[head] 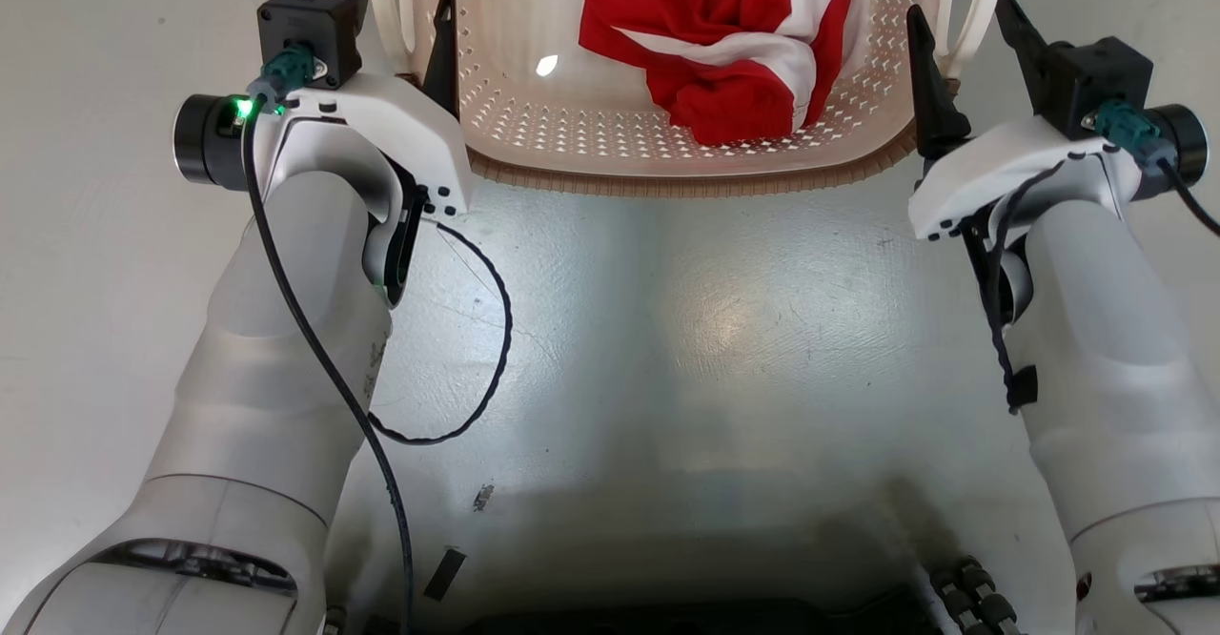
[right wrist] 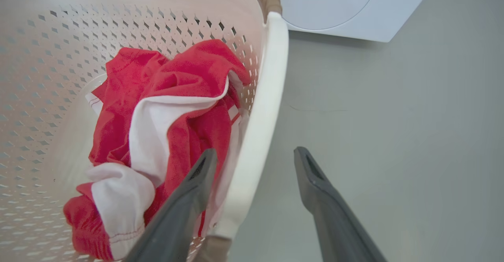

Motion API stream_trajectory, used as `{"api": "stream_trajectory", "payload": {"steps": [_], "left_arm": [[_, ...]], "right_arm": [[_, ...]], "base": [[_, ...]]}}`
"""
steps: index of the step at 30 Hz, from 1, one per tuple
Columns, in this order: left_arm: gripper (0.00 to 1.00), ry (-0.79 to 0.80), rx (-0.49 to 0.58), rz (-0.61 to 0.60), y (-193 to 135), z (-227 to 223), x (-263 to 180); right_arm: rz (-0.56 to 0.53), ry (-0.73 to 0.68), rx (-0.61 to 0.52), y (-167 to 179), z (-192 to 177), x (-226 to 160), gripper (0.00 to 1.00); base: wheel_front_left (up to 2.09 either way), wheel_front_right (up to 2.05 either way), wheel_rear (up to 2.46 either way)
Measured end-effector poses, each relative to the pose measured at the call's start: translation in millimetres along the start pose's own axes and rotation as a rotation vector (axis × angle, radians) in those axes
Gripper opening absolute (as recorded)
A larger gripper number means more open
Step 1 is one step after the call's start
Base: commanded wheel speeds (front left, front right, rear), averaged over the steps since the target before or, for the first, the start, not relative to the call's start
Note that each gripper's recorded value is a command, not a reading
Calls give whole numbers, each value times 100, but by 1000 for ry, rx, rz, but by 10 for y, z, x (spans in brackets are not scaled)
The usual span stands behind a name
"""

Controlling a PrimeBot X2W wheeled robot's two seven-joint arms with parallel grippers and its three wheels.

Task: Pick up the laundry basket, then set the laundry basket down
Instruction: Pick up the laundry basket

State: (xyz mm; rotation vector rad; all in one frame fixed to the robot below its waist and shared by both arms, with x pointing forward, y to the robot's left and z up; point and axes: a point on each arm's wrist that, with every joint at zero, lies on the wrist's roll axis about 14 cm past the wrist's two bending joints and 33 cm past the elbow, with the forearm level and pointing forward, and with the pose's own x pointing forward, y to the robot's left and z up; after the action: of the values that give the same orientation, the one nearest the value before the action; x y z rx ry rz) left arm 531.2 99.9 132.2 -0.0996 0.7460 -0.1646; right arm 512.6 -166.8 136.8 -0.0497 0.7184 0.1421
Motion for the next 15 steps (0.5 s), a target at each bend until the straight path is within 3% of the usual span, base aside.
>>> {"api": "stream_trajectory", "payload": {"steps": [15], "left_arm": [[100,8,7,-4,-20,18,13]], "right_arm": [[2,1,32,6,58,31,100]], "base": [[0,0,0]]}}
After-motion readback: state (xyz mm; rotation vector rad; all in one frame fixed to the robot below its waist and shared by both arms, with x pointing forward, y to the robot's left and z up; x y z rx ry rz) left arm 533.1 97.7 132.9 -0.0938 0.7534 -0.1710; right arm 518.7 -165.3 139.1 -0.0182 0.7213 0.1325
